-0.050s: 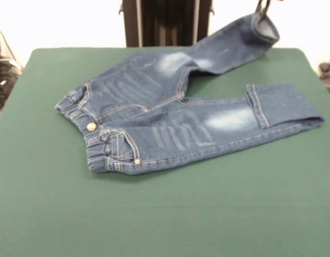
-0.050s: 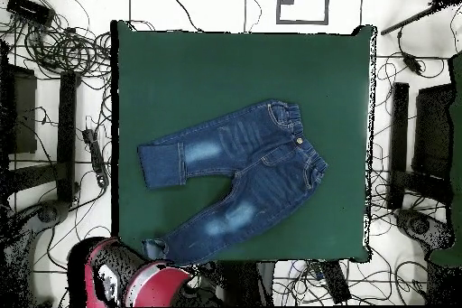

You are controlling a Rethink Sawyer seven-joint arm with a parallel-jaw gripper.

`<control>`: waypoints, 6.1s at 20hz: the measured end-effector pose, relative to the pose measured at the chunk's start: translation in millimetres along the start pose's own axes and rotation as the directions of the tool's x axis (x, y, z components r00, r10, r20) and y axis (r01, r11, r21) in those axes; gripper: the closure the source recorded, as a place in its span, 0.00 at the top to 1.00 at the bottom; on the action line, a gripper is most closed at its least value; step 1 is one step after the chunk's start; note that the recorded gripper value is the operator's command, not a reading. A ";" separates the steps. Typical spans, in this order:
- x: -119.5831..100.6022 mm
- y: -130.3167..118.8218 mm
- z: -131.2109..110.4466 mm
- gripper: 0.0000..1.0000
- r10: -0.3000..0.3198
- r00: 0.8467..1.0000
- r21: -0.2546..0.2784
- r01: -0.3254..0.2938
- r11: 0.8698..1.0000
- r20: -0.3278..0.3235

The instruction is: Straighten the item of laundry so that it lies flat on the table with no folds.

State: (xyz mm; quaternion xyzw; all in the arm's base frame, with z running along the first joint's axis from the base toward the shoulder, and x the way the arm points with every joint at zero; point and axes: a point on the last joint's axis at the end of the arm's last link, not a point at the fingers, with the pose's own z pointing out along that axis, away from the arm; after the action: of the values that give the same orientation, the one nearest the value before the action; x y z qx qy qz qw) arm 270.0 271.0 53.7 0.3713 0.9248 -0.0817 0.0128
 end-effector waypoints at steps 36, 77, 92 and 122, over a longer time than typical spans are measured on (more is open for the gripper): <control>-183.4 -49.1 -12.1 1.00 0.270 0.963 -0.094 -0.268 0.959 0.011; -440.3 -61.0 59.4 1.00 0.081 0.997 -0.224 -0.077 0.971 0.008; -483.5 -45.5 98.3 1.00 0.138 0.990 -0.260 -0.137 0.956 -0.016; -507.2 -64.5 137.4 1.00 0.096 0.995 -0.251 -0.101 0.963 -0.030</control>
State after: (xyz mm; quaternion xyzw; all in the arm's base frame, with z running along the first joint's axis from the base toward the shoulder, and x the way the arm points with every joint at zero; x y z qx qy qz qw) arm 587.7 -144.2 -30.0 0.4128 0.9082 0.0406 0.0560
